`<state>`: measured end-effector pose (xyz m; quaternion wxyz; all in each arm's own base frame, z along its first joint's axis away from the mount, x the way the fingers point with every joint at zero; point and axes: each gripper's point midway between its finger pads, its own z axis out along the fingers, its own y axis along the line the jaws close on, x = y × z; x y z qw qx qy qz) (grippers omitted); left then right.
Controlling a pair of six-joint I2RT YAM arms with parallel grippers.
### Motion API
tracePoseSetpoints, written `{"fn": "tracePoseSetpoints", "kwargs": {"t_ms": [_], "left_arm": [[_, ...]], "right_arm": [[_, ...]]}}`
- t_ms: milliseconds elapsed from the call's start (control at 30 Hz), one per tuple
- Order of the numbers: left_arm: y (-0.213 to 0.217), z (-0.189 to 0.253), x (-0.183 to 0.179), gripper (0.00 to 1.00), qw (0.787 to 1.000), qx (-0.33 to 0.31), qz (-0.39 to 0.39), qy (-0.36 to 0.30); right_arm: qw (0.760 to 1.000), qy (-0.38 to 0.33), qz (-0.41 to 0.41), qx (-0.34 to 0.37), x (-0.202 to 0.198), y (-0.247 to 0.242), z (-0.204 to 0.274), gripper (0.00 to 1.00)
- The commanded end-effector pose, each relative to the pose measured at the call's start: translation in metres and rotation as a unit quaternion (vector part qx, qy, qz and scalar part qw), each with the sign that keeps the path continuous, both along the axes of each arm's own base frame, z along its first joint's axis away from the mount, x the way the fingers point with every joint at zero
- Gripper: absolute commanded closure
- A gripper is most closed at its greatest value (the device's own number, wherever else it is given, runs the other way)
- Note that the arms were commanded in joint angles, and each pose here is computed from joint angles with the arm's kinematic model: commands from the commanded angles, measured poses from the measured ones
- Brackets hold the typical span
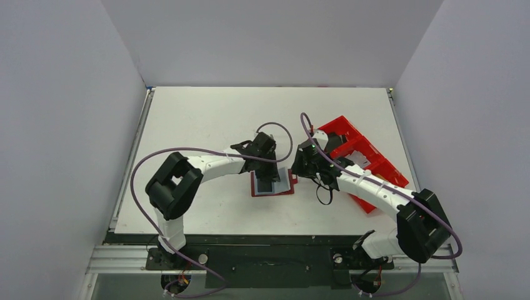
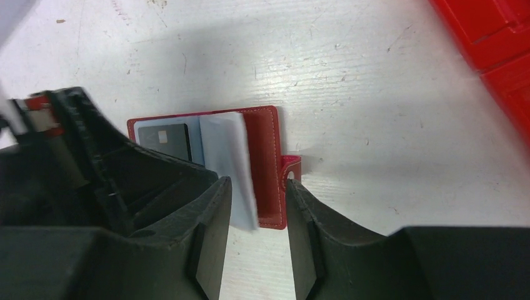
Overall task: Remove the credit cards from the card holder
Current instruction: Remove the credit card from the card holder.
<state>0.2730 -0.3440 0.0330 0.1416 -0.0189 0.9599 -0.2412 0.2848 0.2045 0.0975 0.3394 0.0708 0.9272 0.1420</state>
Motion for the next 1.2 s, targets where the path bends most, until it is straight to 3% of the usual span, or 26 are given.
{"fn": "tracePoseSetpoints", "kwargs": {"t_ms": [0,467,733,1167], "left_arm": [[0.014,0.045,0.014,0.79,0.998,-0.018,0.014,-0.052],[0.082,0.044,0.021,0.79,0.997,0.0,0.063,-0.053],[0.091,0.036,0.018,0.79,0.997,-0.008,0.068,-0.046],[0.086,0.029,0.021,0.79,0.997,-0.011,0.065,-0.042]], "right_arm": [[0.999,-0.013,0.02,0.038,0.011,0.017,0.012,0.66],[0.995,-0.022,0.053,0.081,0.012,0.052,0.038,0.69],[0.989,0.032,0.113,0.092,0.002,0.108,0.007,0.72],[0.985,0.088,0.106,0.101,0.01,0.104,-0.047,0.73]]}}
